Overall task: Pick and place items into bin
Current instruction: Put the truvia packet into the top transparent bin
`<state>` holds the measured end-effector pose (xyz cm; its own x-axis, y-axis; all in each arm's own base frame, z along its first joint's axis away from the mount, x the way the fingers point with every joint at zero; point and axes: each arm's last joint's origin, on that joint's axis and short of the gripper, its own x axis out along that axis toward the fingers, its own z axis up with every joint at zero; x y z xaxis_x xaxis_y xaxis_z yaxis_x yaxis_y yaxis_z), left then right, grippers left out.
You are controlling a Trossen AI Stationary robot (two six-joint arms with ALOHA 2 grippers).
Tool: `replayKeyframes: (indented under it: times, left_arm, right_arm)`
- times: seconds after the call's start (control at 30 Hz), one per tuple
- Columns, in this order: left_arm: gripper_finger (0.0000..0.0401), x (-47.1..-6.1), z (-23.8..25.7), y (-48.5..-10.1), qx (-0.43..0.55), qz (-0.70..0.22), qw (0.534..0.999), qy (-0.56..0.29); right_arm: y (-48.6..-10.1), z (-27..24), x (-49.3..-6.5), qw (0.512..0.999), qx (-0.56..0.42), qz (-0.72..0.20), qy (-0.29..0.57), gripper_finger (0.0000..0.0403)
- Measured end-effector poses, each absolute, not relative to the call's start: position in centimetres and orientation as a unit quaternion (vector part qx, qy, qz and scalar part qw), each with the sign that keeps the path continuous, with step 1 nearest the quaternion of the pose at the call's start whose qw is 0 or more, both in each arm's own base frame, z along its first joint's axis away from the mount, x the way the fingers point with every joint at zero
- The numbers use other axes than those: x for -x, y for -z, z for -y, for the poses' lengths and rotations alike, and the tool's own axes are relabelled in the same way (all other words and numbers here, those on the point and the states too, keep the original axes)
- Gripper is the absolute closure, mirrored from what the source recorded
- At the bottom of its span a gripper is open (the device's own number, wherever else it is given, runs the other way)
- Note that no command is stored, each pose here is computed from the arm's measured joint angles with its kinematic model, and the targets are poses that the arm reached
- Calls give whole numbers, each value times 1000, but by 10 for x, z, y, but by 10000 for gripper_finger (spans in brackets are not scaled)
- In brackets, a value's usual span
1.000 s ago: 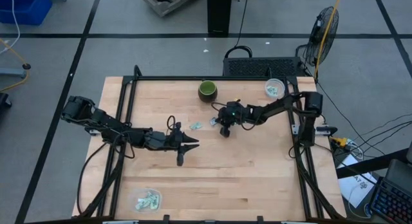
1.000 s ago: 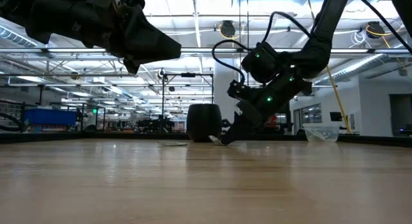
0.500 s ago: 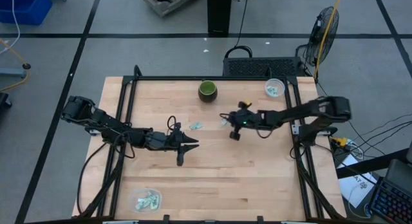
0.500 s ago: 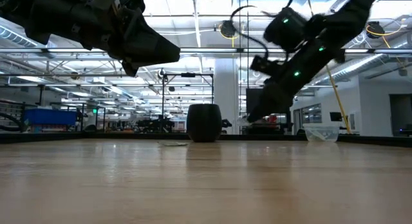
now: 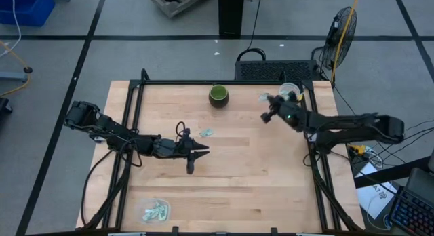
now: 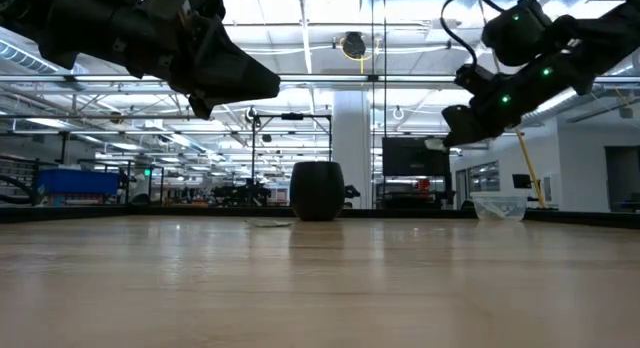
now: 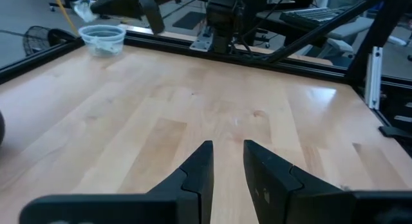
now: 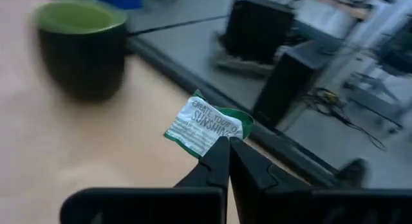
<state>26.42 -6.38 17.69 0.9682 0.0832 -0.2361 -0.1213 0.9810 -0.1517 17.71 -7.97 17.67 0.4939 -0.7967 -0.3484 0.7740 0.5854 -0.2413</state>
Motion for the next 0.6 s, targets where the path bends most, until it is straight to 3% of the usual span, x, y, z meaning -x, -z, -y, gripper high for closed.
replayKeyframes:
  times: [0.37, 0.6]
  left_arm:
    - [311, -264, 62, -177, 80, -113, 988, -63]
    - [311, -264, 62, -177, 80, -113, 988, -63]
  right_arm:
    - [-175, 136, -134, 767, -28, -210, 605, 403]
    - [-161, 159, -116, 762, -84, -235, 598, 403]
